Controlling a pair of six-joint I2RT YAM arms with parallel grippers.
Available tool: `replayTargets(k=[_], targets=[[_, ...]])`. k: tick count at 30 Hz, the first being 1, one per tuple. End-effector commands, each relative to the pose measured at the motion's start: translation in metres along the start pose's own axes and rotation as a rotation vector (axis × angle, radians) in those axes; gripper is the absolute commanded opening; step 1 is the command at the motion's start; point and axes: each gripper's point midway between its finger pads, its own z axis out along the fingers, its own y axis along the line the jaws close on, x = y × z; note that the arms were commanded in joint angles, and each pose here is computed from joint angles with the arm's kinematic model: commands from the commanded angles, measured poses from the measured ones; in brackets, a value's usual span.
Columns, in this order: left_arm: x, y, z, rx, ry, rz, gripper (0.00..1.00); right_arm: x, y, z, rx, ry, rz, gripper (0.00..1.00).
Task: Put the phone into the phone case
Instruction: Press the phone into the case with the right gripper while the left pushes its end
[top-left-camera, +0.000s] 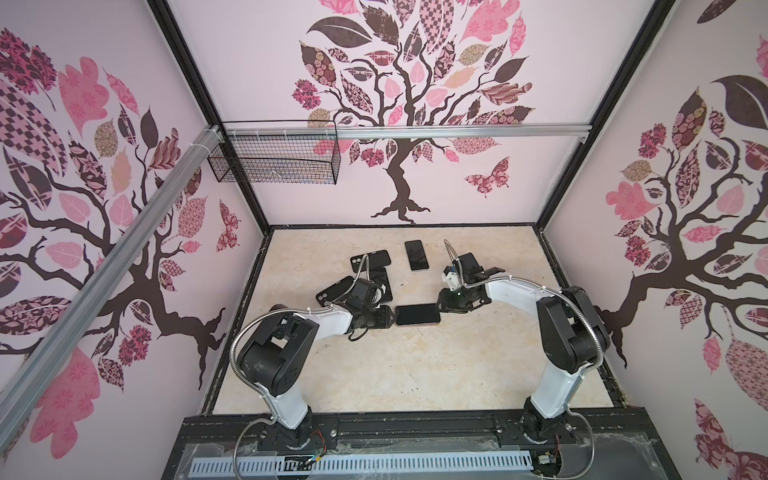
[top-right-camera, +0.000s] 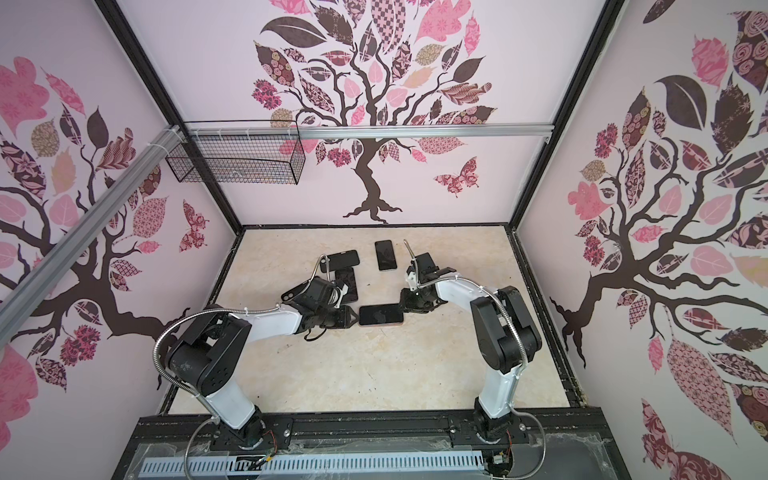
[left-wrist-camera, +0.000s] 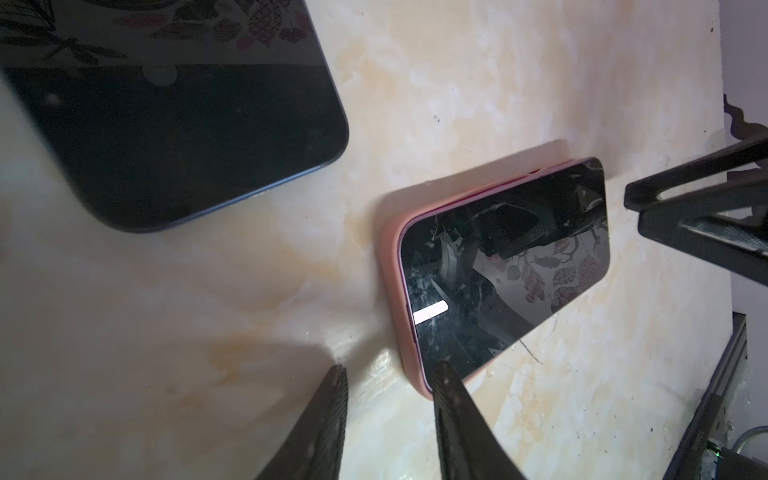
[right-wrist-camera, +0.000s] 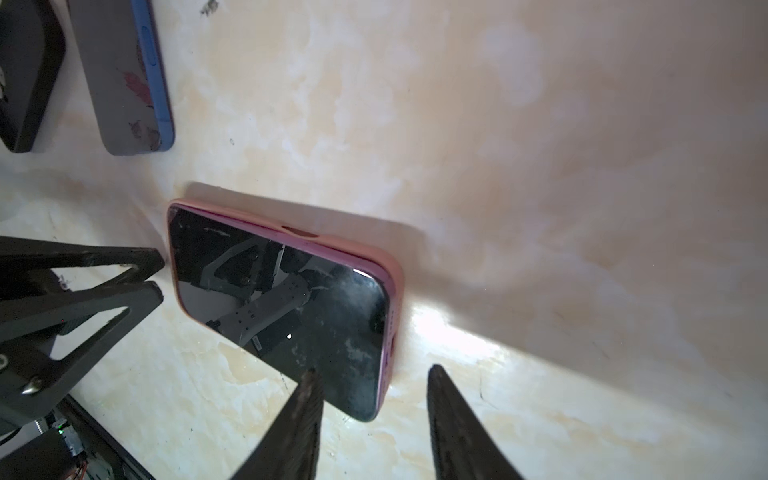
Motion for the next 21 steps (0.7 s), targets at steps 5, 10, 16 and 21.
replayTargets(k=[5,10,16,21], targets=[[-0.016,-0.017,-0.001,0.045,-0.006,0.029,0.36,0.011,0.000,-0.009,0.008,0.001,-0.024,0.31],[-0.015,-0.017,0.004,0.049,0.010,0.020,0.34,0.020,-0.003,-0.001,-0.003,0.025,-0.015,0.26],[-0.013,-0.013,0.009,0.041,0.021,0.011,0.33,0.024,-0.001,0.001,-0.018,0.029,-0.012,0.23],[-0.011,-0.013,0.011,0.043,0.031,0.006,0.31,0.021,0.001,-0.002,-0.017,0.013,-0.015,0.23]])
